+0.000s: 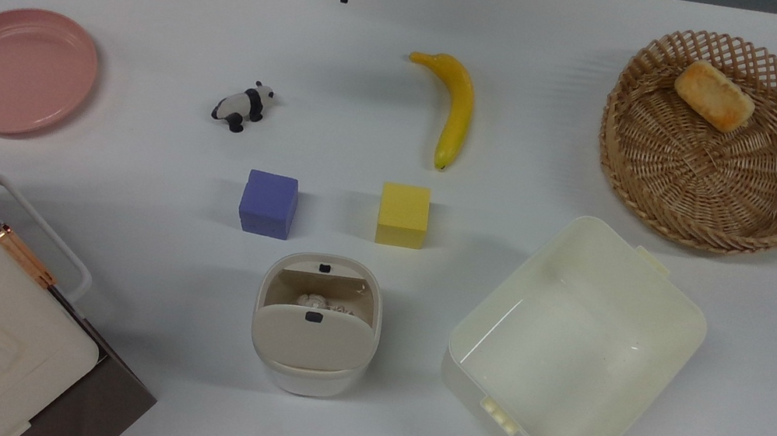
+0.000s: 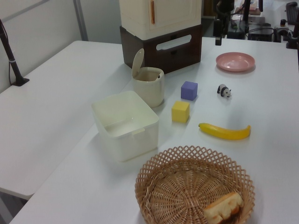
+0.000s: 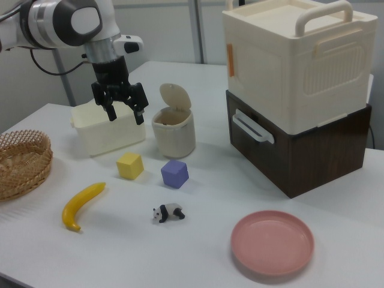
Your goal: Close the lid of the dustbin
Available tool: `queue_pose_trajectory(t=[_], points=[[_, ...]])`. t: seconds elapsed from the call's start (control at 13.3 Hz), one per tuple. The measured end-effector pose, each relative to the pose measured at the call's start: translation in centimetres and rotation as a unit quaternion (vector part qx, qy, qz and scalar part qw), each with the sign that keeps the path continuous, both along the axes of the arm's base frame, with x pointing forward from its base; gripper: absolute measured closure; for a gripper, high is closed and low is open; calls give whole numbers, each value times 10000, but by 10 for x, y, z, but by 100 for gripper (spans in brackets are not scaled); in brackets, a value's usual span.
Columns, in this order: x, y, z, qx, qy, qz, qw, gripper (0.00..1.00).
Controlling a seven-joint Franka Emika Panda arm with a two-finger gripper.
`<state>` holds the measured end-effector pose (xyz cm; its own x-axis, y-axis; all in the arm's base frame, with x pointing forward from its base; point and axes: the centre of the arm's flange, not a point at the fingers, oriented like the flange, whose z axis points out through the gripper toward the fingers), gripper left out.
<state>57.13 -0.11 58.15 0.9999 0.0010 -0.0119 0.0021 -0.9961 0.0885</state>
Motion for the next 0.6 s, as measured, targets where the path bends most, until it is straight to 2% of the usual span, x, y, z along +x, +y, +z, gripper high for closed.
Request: queue_pose_trajectory(t=[0.22,0.6], points=[[0,0,0,0,0,-3,10000,0],[0,-4,4,202,-40,-90,9997,0]])
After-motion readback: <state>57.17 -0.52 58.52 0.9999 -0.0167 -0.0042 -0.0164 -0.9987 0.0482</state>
